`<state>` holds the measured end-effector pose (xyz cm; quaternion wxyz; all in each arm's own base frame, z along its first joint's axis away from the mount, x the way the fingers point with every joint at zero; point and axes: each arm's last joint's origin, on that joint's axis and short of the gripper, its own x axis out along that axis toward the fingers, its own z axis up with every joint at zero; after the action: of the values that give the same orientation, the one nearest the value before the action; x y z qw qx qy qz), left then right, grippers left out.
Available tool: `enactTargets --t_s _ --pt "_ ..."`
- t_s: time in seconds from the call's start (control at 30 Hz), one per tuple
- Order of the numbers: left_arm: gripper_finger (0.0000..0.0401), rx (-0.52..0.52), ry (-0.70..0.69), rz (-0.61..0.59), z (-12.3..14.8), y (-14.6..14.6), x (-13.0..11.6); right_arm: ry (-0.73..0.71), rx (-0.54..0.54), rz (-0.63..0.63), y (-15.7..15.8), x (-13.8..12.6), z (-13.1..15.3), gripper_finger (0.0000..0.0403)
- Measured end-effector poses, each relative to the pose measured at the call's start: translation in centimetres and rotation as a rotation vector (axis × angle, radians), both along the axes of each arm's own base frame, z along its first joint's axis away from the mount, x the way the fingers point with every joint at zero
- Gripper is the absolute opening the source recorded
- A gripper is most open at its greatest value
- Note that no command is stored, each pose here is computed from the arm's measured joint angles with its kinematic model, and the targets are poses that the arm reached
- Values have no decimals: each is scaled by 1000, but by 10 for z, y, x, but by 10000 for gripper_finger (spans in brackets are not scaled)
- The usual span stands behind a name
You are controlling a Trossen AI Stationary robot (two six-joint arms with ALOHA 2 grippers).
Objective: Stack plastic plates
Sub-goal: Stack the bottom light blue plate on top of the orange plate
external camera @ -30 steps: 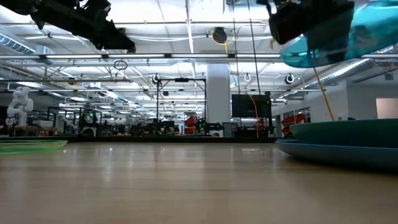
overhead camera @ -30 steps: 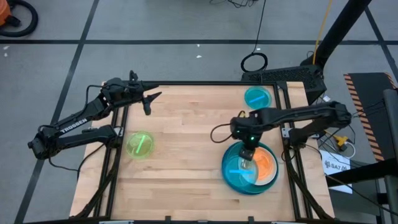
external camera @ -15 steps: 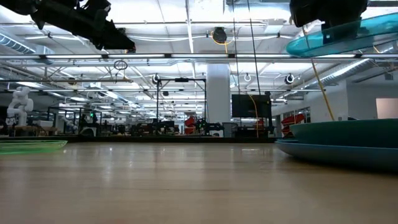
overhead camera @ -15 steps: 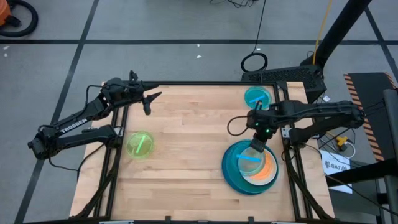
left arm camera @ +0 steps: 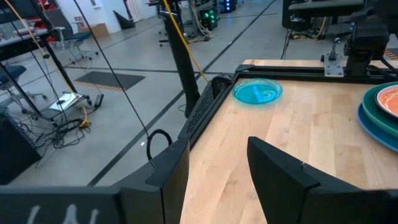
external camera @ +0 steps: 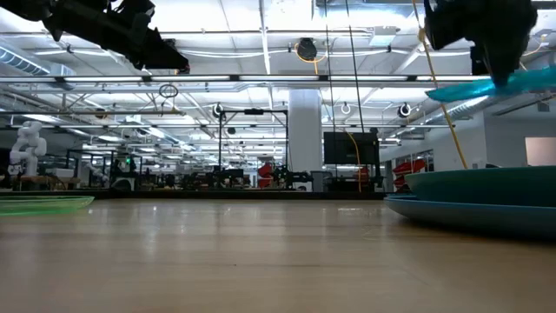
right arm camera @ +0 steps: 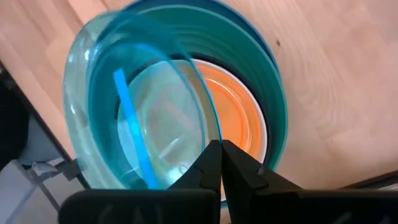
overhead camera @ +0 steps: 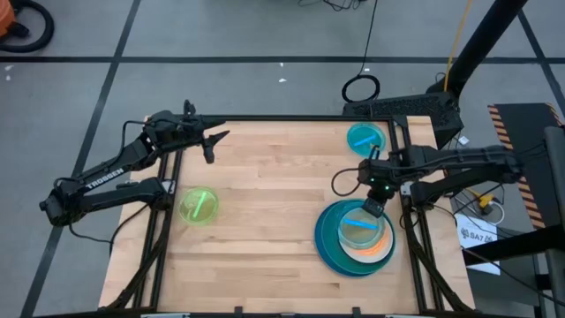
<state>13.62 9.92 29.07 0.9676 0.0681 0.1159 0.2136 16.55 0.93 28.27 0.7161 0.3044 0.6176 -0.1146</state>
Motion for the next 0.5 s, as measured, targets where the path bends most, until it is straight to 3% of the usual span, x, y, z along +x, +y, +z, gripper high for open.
enactTargets --t_s 0.27,0.5 --pt "170 0 0 0 0 0 0 -90 39 -32 0 -16 -33 0" --pt "170 0 0 0 0 0 0 -85 57 -82 0 -32 -64 0"
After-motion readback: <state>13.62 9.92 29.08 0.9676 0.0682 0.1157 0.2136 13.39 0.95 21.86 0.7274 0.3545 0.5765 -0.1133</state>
